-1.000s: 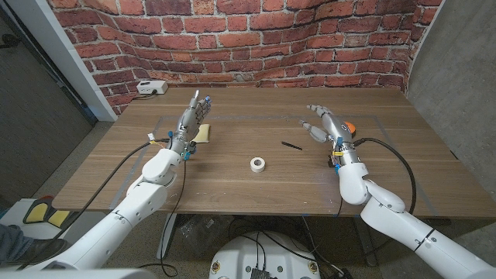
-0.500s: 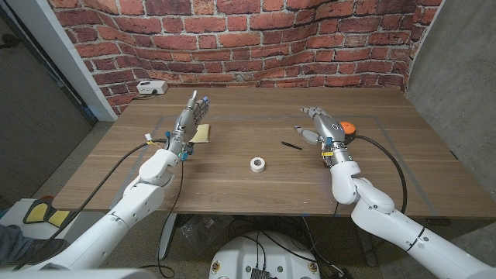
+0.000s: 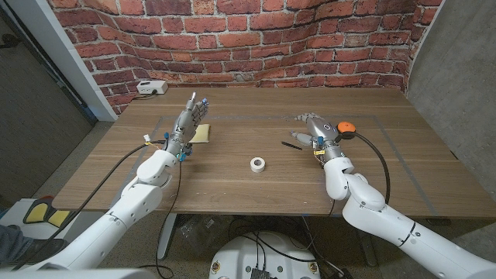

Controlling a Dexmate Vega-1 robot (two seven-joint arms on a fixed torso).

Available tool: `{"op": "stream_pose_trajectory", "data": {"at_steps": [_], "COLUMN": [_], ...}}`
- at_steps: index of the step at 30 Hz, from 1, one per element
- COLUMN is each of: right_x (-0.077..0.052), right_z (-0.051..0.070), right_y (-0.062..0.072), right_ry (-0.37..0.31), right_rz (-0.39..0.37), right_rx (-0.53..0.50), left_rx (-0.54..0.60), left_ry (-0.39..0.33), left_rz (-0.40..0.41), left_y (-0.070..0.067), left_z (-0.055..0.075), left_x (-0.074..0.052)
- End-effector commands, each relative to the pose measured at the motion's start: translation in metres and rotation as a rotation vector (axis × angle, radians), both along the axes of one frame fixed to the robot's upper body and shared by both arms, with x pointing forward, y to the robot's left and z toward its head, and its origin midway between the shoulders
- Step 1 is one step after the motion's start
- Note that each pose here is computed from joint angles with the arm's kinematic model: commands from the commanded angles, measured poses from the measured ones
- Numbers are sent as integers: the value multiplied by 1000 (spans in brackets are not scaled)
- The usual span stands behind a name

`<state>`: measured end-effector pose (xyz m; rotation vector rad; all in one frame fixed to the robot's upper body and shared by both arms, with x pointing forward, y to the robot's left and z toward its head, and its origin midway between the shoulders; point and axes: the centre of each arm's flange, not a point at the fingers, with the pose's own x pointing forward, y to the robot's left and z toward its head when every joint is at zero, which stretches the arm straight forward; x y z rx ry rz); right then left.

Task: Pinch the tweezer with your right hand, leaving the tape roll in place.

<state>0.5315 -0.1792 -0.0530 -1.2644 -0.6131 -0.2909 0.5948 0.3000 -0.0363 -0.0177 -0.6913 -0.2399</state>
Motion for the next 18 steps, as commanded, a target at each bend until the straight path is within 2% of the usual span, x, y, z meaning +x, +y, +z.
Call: {"op": "stream_pose_trajectory", "data": {"at_steps": [1,5,18], "right_x": [9,14,28], "right_z": [-8,-10,-21], "right_y": [3,2,5], "right_ry": [86,115,150], "right_rz": [-24,-10,-27], "right_rx": [18,40,74], "left_rx": [3,16,28], "left_ry": [1,0,19], "left_rz": [-34,-25,-33], "left_y": [-5,-6,-7], "left_z": [1,2,-1], "left_x": [4,3,2]}}
